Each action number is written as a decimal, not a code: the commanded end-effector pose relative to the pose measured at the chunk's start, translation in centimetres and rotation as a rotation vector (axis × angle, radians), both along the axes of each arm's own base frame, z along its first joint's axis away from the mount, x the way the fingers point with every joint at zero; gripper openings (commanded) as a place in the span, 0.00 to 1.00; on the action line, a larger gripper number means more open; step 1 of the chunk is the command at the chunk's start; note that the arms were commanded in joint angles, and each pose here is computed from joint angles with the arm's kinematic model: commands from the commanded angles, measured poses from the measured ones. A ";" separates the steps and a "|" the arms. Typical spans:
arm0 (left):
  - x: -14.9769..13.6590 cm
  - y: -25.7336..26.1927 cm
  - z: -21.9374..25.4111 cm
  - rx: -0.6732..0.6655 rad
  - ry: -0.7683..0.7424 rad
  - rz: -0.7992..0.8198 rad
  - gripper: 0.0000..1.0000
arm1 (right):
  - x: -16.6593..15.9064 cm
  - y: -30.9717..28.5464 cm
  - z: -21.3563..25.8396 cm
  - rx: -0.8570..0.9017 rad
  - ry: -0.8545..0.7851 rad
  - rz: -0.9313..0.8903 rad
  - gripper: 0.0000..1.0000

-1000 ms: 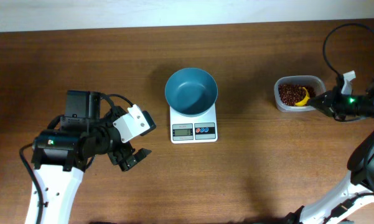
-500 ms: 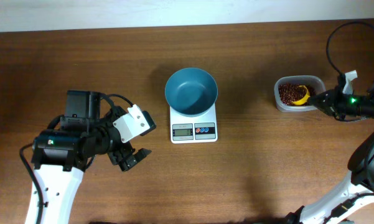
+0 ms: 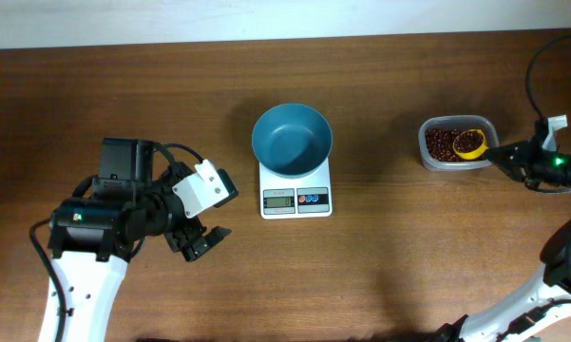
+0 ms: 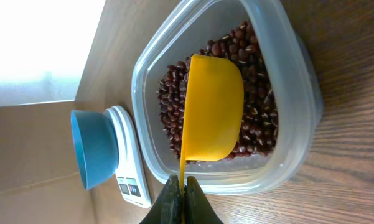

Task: Scoop item into bowl and weigh 50g on scale
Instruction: 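Drag the scoop through the beans and lift it filled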

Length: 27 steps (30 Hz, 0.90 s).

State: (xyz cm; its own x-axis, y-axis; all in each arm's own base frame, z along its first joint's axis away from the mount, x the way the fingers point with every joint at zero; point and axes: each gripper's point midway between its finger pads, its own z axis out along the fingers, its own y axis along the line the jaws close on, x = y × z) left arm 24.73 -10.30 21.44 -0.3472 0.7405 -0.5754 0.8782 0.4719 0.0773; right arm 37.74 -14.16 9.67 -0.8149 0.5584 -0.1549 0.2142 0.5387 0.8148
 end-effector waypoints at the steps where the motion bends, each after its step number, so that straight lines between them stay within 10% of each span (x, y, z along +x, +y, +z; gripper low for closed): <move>1: 0.0 0.2 0.1 0.004 -0.013 -0.003 0.99 | 0.2 0.6 0.2 0.054 -0.039 0.012 0.04; 27: 0.0 0.2 0.1 0.004 -0.013 -0.003 0.99 | -0.8 0.5 3.3 0.169 -0.204 0.013 0.04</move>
State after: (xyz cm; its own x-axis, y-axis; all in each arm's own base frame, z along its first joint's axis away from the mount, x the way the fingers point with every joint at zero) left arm 24.73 -10.30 21.44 -0.3467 0.7407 -0.5755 0.8783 0.4716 0.0778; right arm 37.12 -13.58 12.34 -0.8006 0.5670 -0.1939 0.0948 0.4393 0.8933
